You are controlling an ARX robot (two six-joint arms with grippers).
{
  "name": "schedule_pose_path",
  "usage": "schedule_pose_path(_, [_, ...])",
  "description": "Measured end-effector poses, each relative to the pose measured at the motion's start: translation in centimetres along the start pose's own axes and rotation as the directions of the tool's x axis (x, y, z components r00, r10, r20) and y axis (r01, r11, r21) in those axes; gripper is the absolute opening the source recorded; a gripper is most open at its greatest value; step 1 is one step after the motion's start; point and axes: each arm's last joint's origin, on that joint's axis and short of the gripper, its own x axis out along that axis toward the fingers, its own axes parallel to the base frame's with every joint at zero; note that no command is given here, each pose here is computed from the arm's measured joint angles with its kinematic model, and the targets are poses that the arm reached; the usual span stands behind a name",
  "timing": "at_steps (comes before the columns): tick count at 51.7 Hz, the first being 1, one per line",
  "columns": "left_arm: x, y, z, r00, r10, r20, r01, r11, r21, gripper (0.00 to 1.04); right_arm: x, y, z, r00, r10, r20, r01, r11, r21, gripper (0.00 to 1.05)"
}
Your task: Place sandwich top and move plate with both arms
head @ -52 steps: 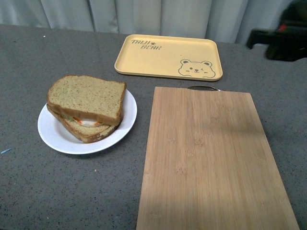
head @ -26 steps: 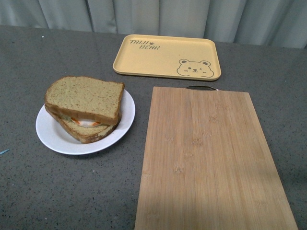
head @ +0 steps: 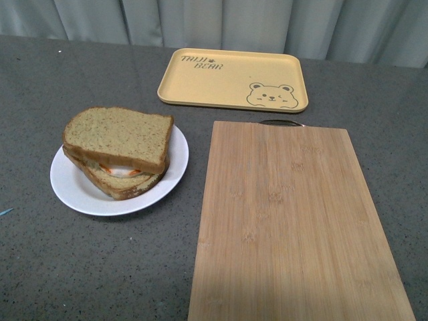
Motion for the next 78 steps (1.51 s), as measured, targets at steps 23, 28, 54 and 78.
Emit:
schedule_pose_path(23, [0.0, 0.0, 0.0, 1.000, 0.000, 0.000, 0.000, 1.000, 0.000, 0.98, -2.2, 0.0, 0.6, 1.000, 0.004, 0.021, -0.004, 1.000, 0.000, 0.01])
schedule_pose_path(28, [0.0, 0.0, 0.0, 1.000, 0.000, 0.000, 0.000, 1.000, 0.000, 0.98, -2.5, 0.0, 0.6, 1.000, 0.005, 0.023, -0.005, 1.000, 0.000, 0.01])
schedule_pose_path(54, [0.0, 0.0, 0.0, 1.000, 0.000, 0.000, 0.000, 1.000, 0.000, 0.98, -3.6, 0.0, 0.6, 1.000, 0.004, 0.026, -0.004, 1.000, 0.000, 0.01])
schedule_pose_path(78, [0.0, 0.0, 0.0, 1.000, 0.000, 0.000, 0.000, 1.000, 0.000, 0.98, -5.0, 0.0, 0.3, 1.000, 0.007, 0.020, -0.007, 1.000, 0.000, 0.01])
